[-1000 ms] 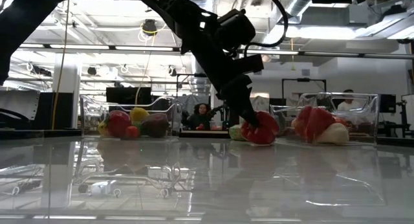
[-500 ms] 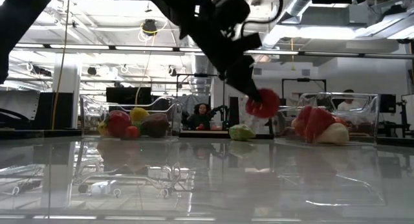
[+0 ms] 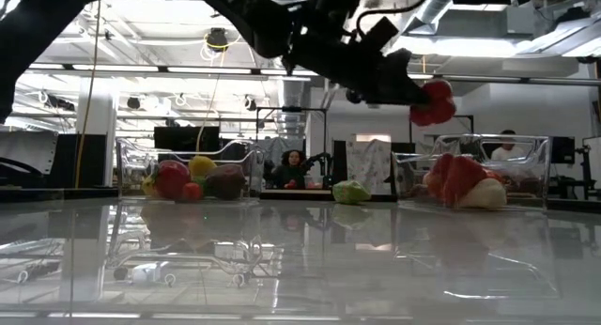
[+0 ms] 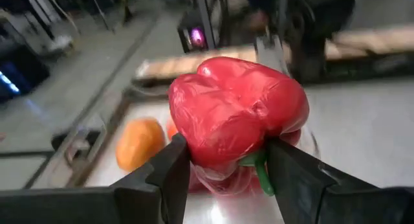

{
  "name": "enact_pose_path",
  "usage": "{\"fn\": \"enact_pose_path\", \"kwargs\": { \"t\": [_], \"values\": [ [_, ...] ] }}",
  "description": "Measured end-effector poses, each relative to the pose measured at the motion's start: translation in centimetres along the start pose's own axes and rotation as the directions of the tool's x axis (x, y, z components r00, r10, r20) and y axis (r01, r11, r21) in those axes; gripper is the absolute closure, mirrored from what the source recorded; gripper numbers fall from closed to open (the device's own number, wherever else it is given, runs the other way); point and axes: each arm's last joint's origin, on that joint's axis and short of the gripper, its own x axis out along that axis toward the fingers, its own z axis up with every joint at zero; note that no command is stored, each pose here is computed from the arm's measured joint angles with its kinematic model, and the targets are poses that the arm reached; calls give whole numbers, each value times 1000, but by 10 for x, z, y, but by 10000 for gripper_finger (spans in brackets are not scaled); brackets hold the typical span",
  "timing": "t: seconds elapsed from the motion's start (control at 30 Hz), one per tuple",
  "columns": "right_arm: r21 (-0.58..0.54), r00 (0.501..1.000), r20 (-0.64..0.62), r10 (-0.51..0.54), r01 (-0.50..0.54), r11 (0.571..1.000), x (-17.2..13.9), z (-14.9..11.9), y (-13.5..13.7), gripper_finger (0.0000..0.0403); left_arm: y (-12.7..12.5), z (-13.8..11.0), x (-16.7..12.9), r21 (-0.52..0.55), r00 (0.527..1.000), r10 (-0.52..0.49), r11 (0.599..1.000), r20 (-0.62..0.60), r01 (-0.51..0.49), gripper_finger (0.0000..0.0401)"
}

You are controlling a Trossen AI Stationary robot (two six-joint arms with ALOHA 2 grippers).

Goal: Sort produce into baskets
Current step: Put the red bell pepper into the right transparent bin, then put the red chayote into the right transparent bin

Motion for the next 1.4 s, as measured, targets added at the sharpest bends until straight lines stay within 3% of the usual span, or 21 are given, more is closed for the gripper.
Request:
{"fn": "enact_pose_path", "kwargs": {
  "t": [0.1,0.27,0.4,0.57,0.73,0.83,1.03,1.13,1.27,1.4],
  "values": [
    [-5,1000,0,-3,3,1000,0,0,0,84,-1,-5,8,-25,999,10,1000,47,-9,233],
    [-8,1000,0,-6,6,1000,1,0,-1,84,-7,-17,24,-37,999,-41,998,17,41,214],
    [-11,1000,0,-6,6,1000,1,0,-1,84,-9,-17,33,-66,995,-99,993,-2,98,162],
    [-12,1000,0,-6,6,1000,1,0,-1,84,-7,-12,36,-61,994,-90,994,-60,86,92],
    [-17,1000,-3,-3,3,1000,0,0,0,84,15,7,19,-38,994,-46,998,-102,42,71],
    [-21,1000,-5,7,-7,1000,-1,-1,1,84,35,7,6,3,979,-32,999,-202,34,70],
    [-10,1000,2,8,-8,1000,-1,0,1,84,77,-18,-14,65,889,15,998,-459,16,70],
    [-8,1000,1,-2,2,1000,0,0,0,84,100,-29,-20,-31,855,46,997,-516,-72,70],
    [-6,1000,2,-18,18,1000,2,1,-2,84,120,-31,-22,-201,868,92,956,-487,-214,70],
    [-8,1000,2,-10,10,1000,5,1,-3,84,125,-27,-22,-312,879,103,910,-465,-272,69]
  ]
}}
